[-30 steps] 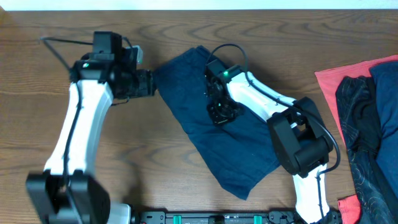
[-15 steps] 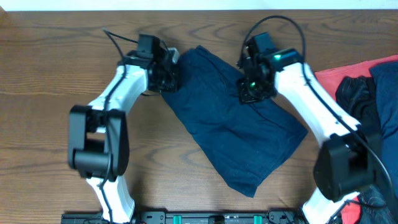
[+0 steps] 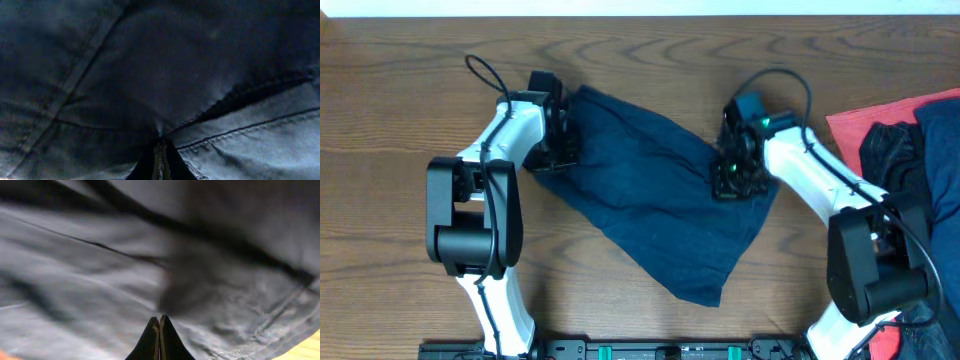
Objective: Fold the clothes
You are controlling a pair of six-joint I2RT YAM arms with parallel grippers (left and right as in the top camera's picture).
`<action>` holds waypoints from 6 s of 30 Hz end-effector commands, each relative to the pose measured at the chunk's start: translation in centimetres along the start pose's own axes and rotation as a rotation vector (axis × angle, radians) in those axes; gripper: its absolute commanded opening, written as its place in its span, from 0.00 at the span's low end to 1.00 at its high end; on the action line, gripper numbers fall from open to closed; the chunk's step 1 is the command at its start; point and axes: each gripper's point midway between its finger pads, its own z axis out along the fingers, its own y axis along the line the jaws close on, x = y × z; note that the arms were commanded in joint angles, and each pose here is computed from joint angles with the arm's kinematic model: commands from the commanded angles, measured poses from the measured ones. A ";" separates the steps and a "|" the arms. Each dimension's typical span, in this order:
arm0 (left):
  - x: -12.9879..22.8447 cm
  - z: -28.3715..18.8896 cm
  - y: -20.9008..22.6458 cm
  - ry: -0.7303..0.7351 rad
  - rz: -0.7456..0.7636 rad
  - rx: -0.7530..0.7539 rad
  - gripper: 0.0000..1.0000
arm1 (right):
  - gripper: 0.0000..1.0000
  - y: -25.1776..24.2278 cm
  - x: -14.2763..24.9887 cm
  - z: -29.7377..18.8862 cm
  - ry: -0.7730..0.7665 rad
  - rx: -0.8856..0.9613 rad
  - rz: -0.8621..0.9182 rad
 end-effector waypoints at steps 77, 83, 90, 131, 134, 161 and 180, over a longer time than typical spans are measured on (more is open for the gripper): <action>-3.5 -16.1 -1.7 -0.491 0.203 0.237 0.06 | 0.57 -11.1 -13.1 -9.5 -0.465 -0.159 0.131; -2.8 -15.7 -1.5 -0.458 0.199 0.233 0.06 | 0.67 -10.9 -14.3 -7.0 -0.459 -0.147 0.056; -2.0 -15.3 -1.2 -0.419 0.192 0.218 0.06 | 0.64 -8.6 -13.8 -3.3 -0.371 -0.284 -0.060; 9.9 -21.7 1.5 -0.321 0.053 0.183 0.07 | 0.01 -6.9 -2.4 -15.3 -0.313 -0.271 -0.083; 11.0 -21.3 1.8 -0.274 0.049 0.174 0.06 | 0.01 -7.2 -1.3 -15.7 -0.300 -0.232 -0.056; -5.1 -19.2 -1.2 -0.624 0.130 0.227 0.06 | 0.02 -8.6 -15.7 -11.5 -0.594 -0.261 0.019; -10.2 -7.8 -3.1 -0.501 0.157 0.283 0.54 | 0.65 -11.5 -15.4 -10.7 -0.567 -0.347 0.083</action>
